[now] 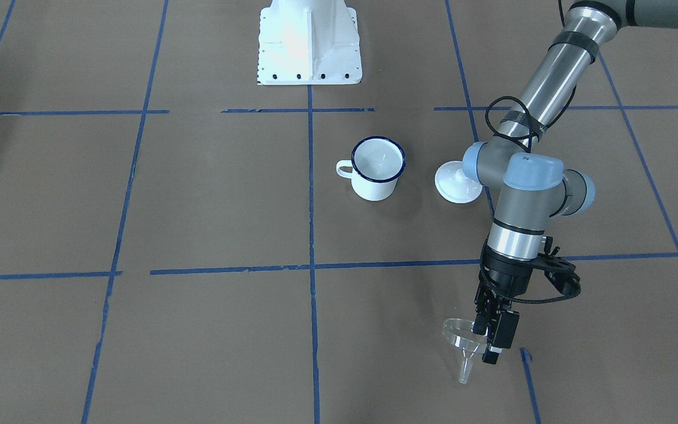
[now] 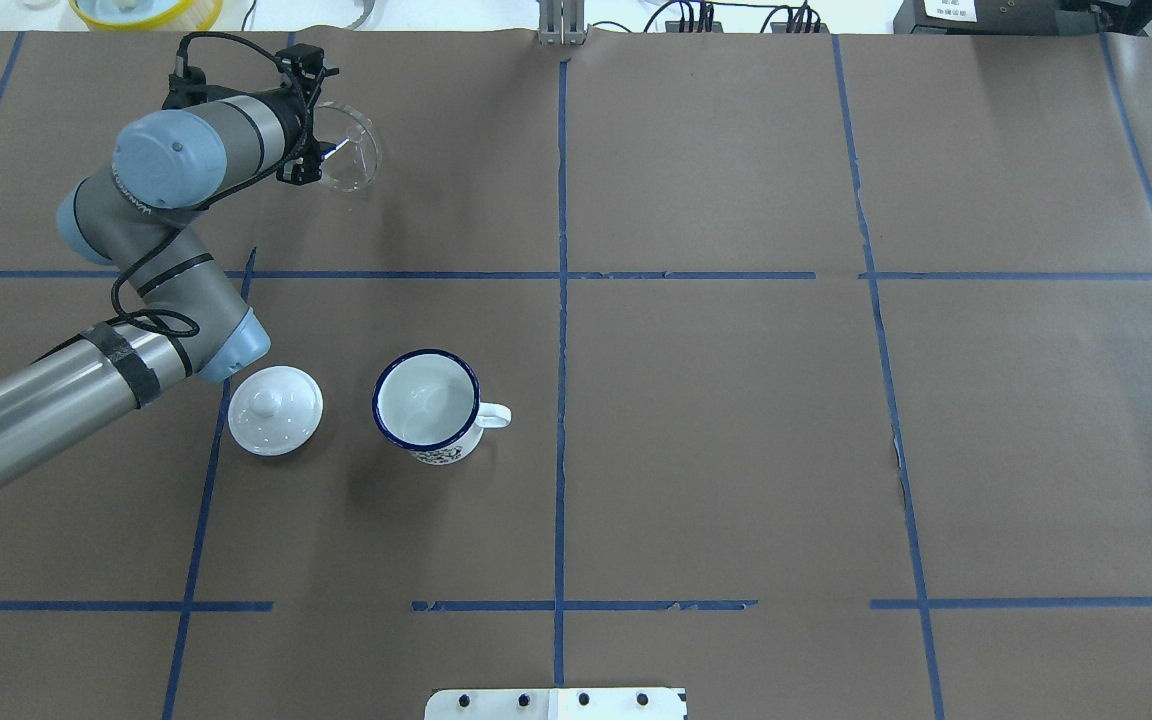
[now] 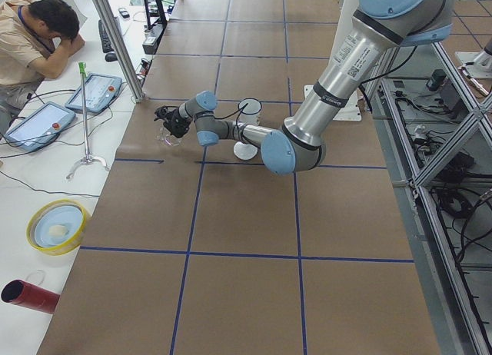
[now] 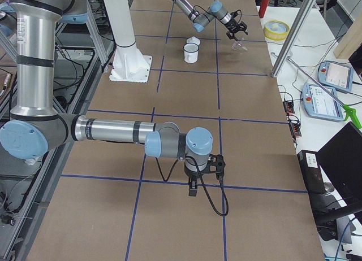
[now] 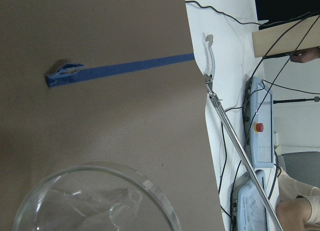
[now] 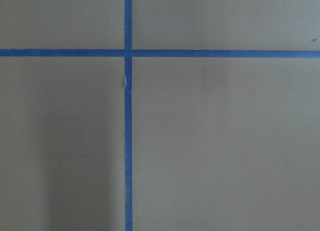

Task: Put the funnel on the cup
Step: 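Grasp the glass funnel's spout with the left gripper and lift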

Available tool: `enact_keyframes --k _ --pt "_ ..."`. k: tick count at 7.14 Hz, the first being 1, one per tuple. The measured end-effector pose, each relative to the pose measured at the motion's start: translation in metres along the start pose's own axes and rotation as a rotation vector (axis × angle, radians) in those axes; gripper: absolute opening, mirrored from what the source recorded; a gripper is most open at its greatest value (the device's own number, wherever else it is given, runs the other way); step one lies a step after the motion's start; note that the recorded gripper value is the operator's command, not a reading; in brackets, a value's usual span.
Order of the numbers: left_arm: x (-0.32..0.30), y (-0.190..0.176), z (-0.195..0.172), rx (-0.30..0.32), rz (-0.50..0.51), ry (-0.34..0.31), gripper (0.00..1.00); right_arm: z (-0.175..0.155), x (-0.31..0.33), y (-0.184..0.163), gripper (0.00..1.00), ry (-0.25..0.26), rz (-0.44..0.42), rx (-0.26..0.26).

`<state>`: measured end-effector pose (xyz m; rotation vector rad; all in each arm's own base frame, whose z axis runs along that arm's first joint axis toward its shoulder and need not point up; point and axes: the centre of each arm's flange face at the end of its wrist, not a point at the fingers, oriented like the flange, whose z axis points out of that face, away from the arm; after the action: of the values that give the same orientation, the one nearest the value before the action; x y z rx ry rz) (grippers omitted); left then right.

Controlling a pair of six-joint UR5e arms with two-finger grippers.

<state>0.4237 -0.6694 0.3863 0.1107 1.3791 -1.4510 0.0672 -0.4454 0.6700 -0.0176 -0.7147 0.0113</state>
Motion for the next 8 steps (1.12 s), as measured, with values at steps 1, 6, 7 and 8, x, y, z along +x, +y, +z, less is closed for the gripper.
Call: enact_keyframes --k 1,6,7,8 --pt "0.000 0.000 0.000 -0.003 0.003 0.001 0.00 0.000 0.000 0.000 1.00 0.000 0.000 0.000" --pt "0.014 0.003 -0.008 -0.033 0.083 0.040 0.00 0.000 0.000 0.000 1.00 0.000 0.000 0.000" --pt "0.034 0.009 -0.021 -0.059 0.080 0.070 0.00 0.000 0.000 0.000 1.00 0.000 0.000 0.000" --pt "0.059 0.020 -0.042 -0.109 0.079 0.088 0.00 0.000 0.000 0.000 1.00 0.000 0.000 0.000"
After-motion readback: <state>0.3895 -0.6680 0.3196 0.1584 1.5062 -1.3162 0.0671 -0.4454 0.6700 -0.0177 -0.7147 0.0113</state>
